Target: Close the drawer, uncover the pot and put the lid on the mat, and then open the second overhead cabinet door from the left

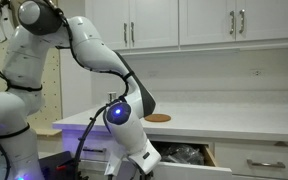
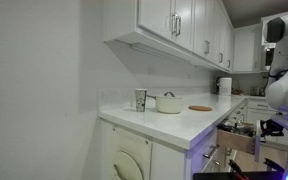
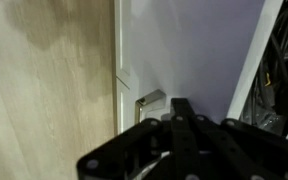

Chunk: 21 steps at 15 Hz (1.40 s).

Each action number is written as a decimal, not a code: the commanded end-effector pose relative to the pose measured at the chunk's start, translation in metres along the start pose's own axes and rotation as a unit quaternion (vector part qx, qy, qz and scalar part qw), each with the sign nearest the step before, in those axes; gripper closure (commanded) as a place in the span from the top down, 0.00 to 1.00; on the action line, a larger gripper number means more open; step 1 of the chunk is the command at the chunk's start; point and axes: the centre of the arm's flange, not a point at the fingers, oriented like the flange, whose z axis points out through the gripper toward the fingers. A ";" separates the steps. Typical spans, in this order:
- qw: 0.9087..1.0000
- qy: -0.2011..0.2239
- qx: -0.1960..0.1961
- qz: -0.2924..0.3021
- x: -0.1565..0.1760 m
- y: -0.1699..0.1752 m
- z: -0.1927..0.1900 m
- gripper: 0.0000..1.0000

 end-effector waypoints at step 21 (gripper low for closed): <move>0.993 0.010 0.025 -0.116 -0.031 -0.154 0.093 0.00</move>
